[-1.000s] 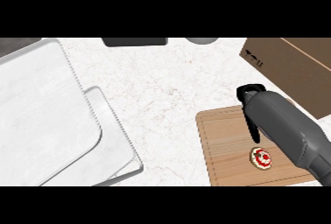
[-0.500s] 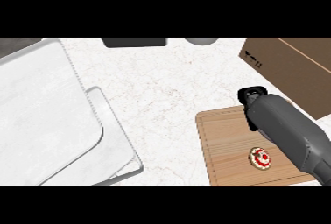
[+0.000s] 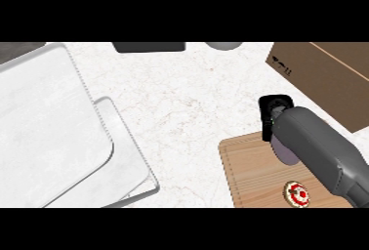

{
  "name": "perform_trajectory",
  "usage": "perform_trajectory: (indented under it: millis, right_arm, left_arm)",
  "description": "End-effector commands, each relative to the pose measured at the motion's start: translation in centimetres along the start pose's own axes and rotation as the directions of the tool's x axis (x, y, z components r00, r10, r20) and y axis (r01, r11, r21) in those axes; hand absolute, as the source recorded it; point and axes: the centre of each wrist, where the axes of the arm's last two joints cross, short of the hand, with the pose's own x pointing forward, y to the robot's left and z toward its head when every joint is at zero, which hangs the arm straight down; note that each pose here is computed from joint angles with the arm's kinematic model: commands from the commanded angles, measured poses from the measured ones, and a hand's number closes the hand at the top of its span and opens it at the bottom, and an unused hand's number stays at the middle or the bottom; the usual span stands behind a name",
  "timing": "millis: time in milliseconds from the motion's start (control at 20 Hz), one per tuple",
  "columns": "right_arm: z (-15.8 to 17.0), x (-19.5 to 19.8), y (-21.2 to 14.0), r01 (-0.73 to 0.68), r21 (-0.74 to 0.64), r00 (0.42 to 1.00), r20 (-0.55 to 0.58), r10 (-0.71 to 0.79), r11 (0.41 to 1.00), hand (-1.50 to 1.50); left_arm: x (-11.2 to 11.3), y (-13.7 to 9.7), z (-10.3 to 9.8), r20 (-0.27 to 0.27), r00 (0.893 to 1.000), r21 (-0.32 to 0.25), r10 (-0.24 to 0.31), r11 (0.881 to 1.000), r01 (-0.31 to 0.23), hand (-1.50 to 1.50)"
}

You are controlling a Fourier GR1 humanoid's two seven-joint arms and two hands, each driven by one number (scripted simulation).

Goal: Pick the eggplant from the cutting board and place it in the cardboard box

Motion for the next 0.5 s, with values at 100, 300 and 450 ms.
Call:
perform_trajectory:
  millis: [100, 300, 450]
  right_arm:
    - [2.8, 1.2, -4.3, 0.49, -0.323, 0.868, 0.097, -0.487, 0.81, 1.5]
    - [3.8, 4.7, -3.7, 0.536, -0.438, 0.833, 0.138, -0.535, 0.722, 1.5]
    - [3.9, 4.5, -4.3, 0.524, -0.536, 0.83, 0.147, -0.538, 0.662, 1.5]
  left_arm:
    - [-3.9, -2.0, 2.7, -0.186, 0.982, -0.044, 0.038, 0.998, -0.047, 0.0]
    - [-4.5, -3.6, 3.5, -0.195, 0.98, -0.087, 0.043, 0.994, -0.061, 0.0]
    - [-3.7, -3.6, 2.7, -0.189, 0.981, -0.085, 0.043, 0.995, -0.06, 0.0]
